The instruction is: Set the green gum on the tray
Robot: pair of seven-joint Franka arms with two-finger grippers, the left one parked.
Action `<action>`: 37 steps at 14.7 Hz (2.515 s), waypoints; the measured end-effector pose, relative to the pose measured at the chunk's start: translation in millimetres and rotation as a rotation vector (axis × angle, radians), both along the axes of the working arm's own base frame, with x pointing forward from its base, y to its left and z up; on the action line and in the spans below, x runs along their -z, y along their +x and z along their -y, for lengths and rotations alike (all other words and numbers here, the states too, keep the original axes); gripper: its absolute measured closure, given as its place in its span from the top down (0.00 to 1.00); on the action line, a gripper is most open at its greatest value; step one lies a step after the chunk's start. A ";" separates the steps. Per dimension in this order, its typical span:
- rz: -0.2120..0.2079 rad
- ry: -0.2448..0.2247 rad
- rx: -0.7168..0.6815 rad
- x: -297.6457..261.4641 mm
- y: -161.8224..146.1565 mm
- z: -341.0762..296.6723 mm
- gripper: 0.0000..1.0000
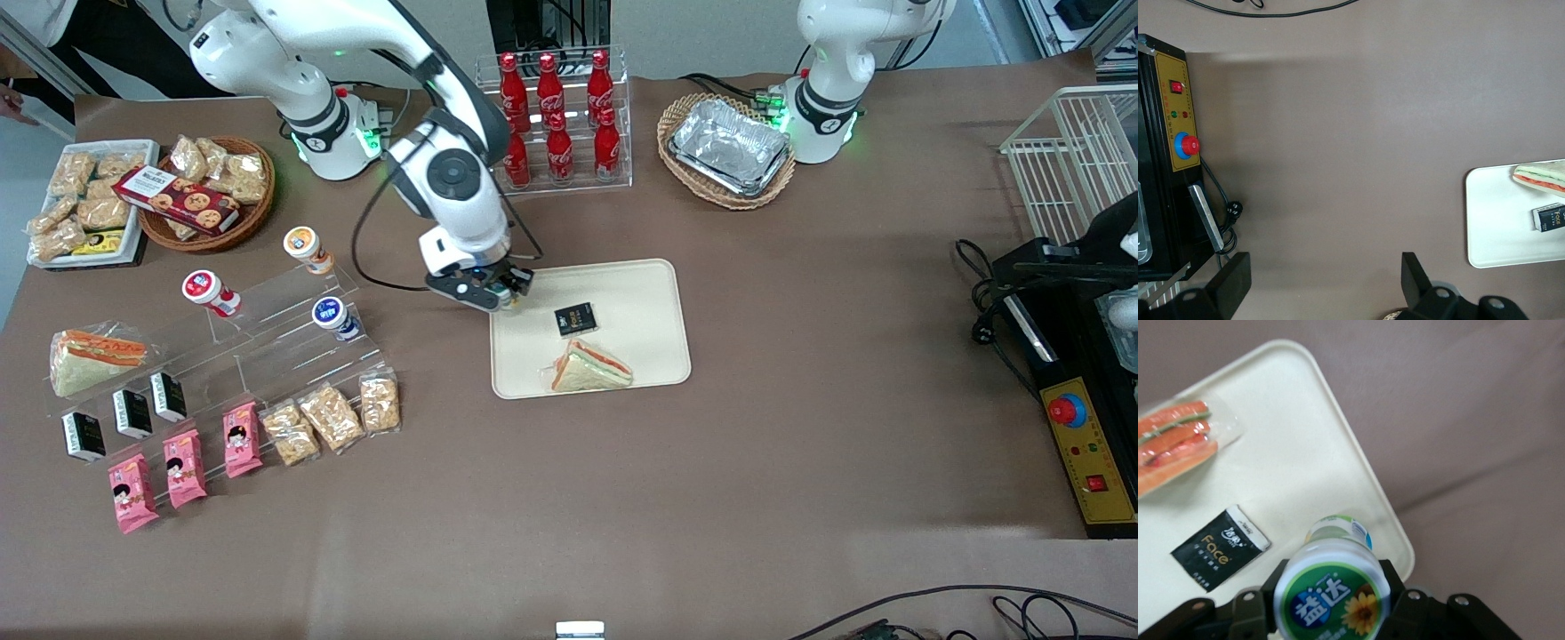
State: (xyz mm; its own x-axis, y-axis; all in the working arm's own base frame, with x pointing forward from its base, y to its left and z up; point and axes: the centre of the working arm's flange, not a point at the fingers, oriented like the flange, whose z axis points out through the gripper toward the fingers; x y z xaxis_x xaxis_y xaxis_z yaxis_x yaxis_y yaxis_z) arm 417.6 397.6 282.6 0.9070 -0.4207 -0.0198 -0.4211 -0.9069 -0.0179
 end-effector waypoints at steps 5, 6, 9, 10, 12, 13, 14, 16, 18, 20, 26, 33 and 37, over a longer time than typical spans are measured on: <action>0.005 -0.009 0.015 42.7 -1.6 -5.8 0.58; 0.006 -0.010 0.019 47.8 -2.6 -7.1 0.58; 0.011 -0.009 0.027 59.9 -8.6 -13.7 0.58; 0.011 -0.010 0.029 62.4 -9.6 -14.6 0.62; 0.012 -0.009 0.031 63.9 -9.7 -15.0 0.78; 0.013 -0.008 0.034 63.7 -9.7 -15.2 0.87; 0.013 -0.008 0.036 63.7 -9.6 -15.2 0.95; 0.013 -0.008 0.037 63.7 -9.6 -15.2 1.00; 0.013 -0.008 0.039 63.7 -9.5 -15.1 1.00; 0.019 -0.004 0.041 60.8 -6.9 -15.5 1.00; -0.024 -0.026 0.005 -27.9 20.2 -19.1 1.00; -0.048 -0.014 -0.120 -214.7 44.8 -14.1 1.00; -0.056 -0.010 -0.198 -273.8 77.3 32.9 1.00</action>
State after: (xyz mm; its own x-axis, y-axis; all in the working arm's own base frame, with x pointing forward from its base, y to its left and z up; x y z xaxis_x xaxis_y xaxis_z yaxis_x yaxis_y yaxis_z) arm 494.9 364.7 556.5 0.9697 -0.2345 -0.0692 -0.2343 -0.9721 0.0100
